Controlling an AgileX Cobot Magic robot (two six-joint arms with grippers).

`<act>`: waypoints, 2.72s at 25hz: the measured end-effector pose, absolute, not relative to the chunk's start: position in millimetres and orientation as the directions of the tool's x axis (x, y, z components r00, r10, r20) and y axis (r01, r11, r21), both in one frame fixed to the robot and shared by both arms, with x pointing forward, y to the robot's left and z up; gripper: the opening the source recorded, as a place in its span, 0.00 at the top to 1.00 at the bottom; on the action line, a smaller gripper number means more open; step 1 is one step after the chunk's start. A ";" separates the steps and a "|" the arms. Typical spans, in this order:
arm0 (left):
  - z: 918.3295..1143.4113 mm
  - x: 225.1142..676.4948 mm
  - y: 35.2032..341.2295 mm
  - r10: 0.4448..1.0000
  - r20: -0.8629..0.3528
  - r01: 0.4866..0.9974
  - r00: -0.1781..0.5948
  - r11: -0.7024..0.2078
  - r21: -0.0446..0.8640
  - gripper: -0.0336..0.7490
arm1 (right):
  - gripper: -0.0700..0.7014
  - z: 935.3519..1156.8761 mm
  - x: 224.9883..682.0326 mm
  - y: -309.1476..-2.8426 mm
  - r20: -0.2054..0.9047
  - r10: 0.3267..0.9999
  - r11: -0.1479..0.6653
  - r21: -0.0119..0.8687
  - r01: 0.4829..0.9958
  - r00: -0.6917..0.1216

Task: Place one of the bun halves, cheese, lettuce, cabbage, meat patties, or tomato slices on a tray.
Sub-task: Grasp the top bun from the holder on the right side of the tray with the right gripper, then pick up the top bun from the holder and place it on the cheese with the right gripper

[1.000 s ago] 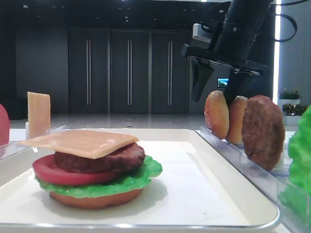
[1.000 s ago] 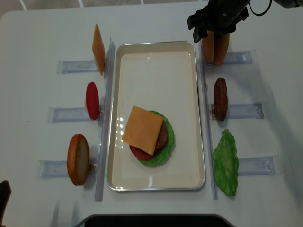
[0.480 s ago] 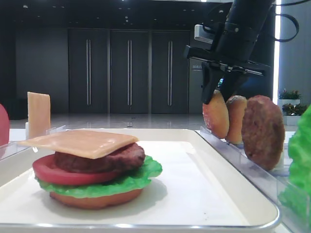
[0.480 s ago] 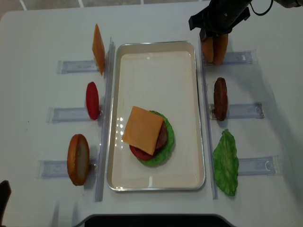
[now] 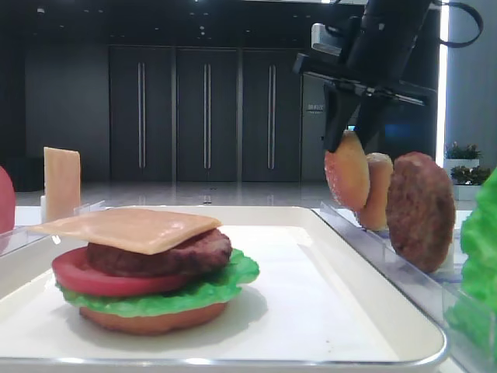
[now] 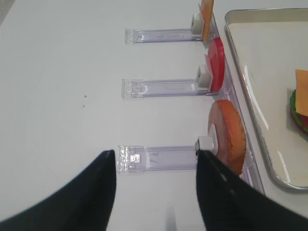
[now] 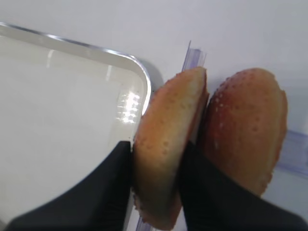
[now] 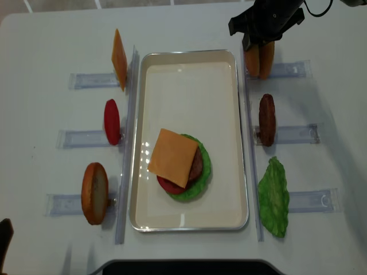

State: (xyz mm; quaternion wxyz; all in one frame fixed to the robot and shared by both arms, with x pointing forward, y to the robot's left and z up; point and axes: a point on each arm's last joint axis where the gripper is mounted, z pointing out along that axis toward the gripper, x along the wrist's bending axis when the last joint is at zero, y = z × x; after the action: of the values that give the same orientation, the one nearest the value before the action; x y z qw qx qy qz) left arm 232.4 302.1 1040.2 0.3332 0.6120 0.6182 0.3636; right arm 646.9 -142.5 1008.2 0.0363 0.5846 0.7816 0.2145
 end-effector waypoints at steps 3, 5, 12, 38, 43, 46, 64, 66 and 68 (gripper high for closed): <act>1040.2 232.4 302.1 0.999 0.033 0.514 -0.029 -0.013 0.857 0.44 | 0.62 1019.8 642.0 -143.7 0.198 0.929 0.221 0.384 0.897 -0.313; 1040.2 232.4 302.1 0.999 0.033 0.514 -0.029 -0.014 0.857 0.44 | 0.62 1027.8 639.1 -144.6 0.203 0.930 0.211 0.392 0.895 -0.308; 1040.2 232.4 302.1 0.999 0.033 0.514 -0.029 -0.014 0.857 0.44 | 0.62 1069.1 618.3 -143.1 0.208 0.922 0.209 0.444 0.871 -0.327; 1040.2 232.4 302.1 0.999 0.033 0.514 -0.029 -0.014 0.857 0.44 | 0.63 1130.0 464.9 -181.7 0.374 0.872 0.193 0.332 0.923 -0.317; 1040.2 232.4 302.1 0.999 0.033 0.514 -0.029 -0.014 0.857 0.44 | 0.63 1135.0 413.3 -190.6 0.423 0.835 0.188 0.382 0.905 -0.352; 1040.2 232.4 302.1 0.999 0.033 0.514 -0.029 -0.014 0.857 0.44 | 0.63 1140.2 389.6 -192.3 0.454 0.803 0.181 0.433 0.883 -0.387; 1040.2 232.4 302.1 0.999 0.034 0.514 -0.028 -0.015 0.857 0.44 | 0.63 1116.3 376.7 -169.2 0.705 0.526 0.051 0.532 0.845 -0.476; 1040.2 232.4 302.1 0.999 0.034 0.514 -0.028 -0.015 0.857 0.44 | 0.63 1109.0 379.0 -165.7 0.728 0.484 0.033 0.539 0.842 -0.485; 1040.2 232.4 302.1 0.999 0.034 0.514 -0.028 -0.015 0.857 0.44 | 0.63 1101.9 384.0 -160.1 0.763 0.430 0.016 0.529 0.849 -0.483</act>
State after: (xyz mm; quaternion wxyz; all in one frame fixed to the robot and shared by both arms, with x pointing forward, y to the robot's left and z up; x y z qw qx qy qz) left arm 232.4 302.1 1040.2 0.3330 0.6123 0.6179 0.3638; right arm 384.0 -160.1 1101.9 -0.1999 0.4675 0.6840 0.5232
